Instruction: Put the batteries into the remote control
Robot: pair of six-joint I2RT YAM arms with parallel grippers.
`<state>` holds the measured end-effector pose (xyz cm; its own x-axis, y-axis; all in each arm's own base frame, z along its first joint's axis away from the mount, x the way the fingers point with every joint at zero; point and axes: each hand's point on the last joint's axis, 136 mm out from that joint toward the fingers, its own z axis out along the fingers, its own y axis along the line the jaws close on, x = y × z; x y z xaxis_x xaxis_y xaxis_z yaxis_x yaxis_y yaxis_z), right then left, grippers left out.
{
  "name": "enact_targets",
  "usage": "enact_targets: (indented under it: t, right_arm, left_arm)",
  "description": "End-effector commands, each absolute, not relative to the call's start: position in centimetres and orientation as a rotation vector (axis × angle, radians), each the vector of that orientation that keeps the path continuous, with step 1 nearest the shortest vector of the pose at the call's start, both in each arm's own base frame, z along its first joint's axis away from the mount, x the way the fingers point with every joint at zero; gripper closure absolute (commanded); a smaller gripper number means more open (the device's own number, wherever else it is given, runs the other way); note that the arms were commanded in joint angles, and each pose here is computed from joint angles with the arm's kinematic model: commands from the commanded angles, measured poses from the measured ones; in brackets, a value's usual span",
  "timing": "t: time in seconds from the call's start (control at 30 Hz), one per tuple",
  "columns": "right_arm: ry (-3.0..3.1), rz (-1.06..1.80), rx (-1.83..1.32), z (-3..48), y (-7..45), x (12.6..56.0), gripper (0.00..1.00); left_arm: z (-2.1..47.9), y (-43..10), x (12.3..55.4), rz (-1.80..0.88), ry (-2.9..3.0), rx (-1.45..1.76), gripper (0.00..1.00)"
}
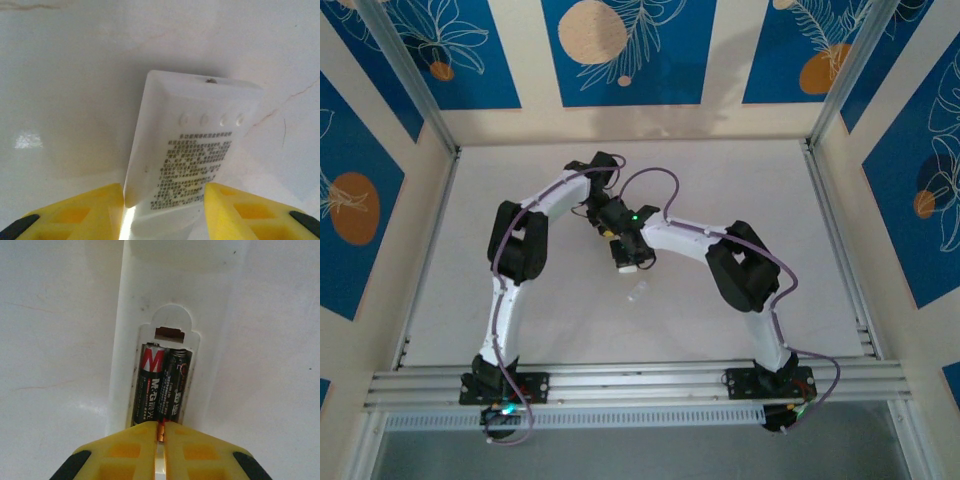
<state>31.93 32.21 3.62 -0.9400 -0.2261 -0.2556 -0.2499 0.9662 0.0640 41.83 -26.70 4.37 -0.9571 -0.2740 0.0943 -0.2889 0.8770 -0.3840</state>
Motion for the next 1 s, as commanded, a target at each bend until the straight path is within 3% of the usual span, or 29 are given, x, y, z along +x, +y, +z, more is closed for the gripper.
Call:
enact_targets:
  t: [0.0,0.67,0.97]
  right_arm:
    - [2.900,0.114,-0.334,1.1,31.7,32.8,0.87]
    - [2.785,0.254,-0.291,9.2,31.8,33.1,0.79]
    - [2.711,0.353,-0.192,12.5,30.1,31.7,0.79]
  left_arm:
    - [5.6,-27.3,40.3,0.645,-2.966,0.415,0.55]
    - [5.8,-27.3,40.8,0.646,-2.972,0.431,0.52]
    - [8.4,-27.8,41.9,0.721,-2.996,0.425,0.41]
